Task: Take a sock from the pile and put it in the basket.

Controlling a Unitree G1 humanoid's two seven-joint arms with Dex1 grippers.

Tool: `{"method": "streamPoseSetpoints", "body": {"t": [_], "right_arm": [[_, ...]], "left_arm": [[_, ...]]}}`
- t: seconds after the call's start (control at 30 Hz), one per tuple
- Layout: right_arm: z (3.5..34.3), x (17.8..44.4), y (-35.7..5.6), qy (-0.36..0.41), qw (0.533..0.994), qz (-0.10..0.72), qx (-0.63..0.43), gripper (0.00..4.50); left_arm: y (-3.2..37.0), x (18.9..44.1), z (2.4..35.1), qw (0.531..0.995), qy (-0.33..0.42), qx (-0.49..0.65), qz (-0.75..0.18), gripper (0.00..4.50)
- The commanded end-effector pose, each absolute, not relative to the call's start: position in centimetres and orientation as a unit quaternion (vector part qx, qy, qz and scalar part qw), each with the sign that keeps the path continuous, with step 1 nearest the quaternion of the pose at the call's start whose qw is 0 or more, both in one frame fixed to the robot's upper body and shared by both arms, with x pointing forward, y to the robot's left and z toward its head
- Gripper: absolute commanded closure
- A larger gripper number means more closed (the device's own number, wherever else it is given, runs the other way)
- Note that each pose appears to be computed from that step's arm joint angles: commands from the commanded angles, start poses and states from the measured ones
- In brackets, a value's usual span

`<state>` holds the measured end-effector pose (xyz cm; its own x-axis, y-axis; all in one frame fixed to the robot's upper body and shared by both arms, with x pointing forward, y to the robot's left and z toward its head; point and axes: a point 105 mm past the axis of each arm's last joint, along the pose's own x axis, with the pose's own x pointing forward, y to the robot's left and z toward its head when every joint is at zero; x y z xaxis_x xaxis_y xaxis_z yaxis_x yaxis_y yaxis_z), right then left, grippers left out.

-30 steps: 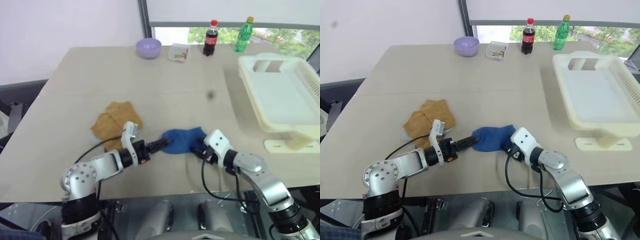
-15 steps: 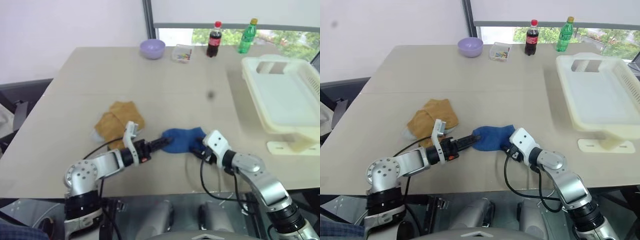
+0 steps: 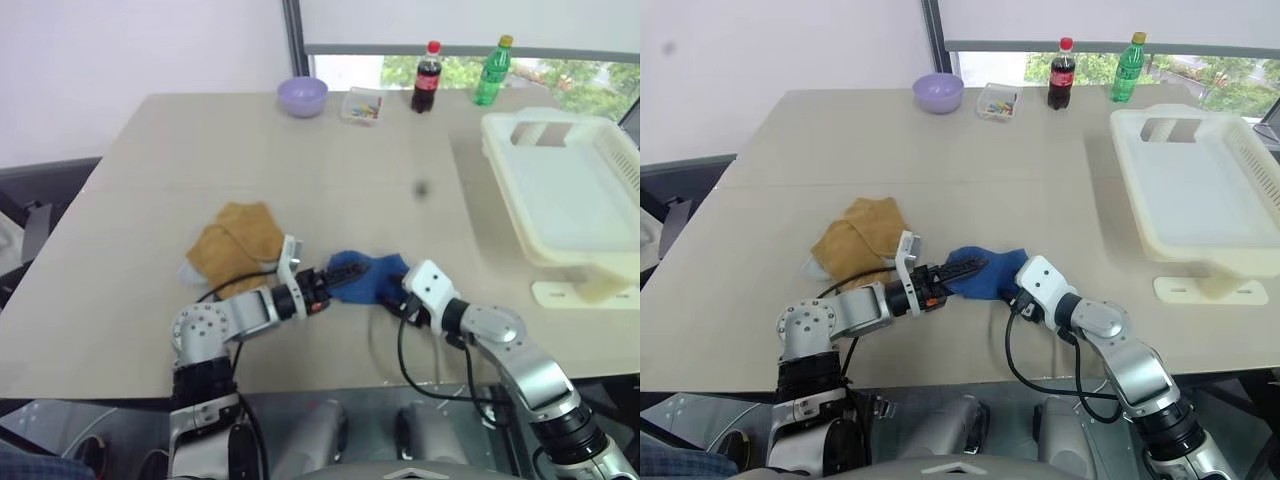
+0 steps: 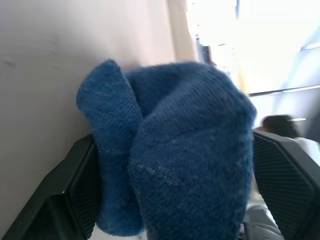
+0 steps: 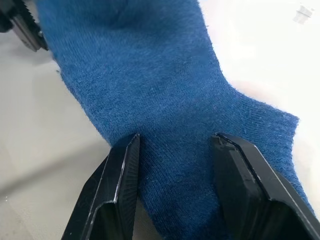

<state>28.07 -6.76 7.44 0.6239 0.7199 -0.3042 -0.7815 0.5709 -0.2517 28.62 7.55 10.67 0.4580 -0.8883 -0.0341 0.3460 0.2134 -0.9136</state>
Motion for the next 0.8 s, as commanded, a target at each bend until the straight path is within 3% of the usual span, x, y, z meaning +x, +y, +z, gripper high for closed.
{"method": "streamPoseSetpoints", "body": {"t": [0.03, 0.13, 0.5, 0.8], "right_arm": [[7.0, 28.2, -7.0, 0.091, 0.883, 0.417, -0.195, 2.17], [7.0, 28.4, -6.9, 0.089, 0.884, 0.415, -0.196, 2.17], [8.4, 28.5, -7.5, 0.072, 0.888, 0.406, -0.203, 2.17], [11.0, 26.7, -8.6, 0.079, 0.871, 0.435, -0.214, 2.17]], "left_arm": [[6.8, 27.0, 13.8, 0.681, 0.248, -0.475, -0.5, 0.09], [6.4, 26.0, 14.6, 0.666, 0.236, -0.476, -0.523, 0.09], [6.2, 27.1, 13.3, 0.683, 0.26, -0.481, -0.483, 0.09], [5.5, 28.5, 12.5, 0.687, 0.268, -0.487, -0.468, 0.09]]}}
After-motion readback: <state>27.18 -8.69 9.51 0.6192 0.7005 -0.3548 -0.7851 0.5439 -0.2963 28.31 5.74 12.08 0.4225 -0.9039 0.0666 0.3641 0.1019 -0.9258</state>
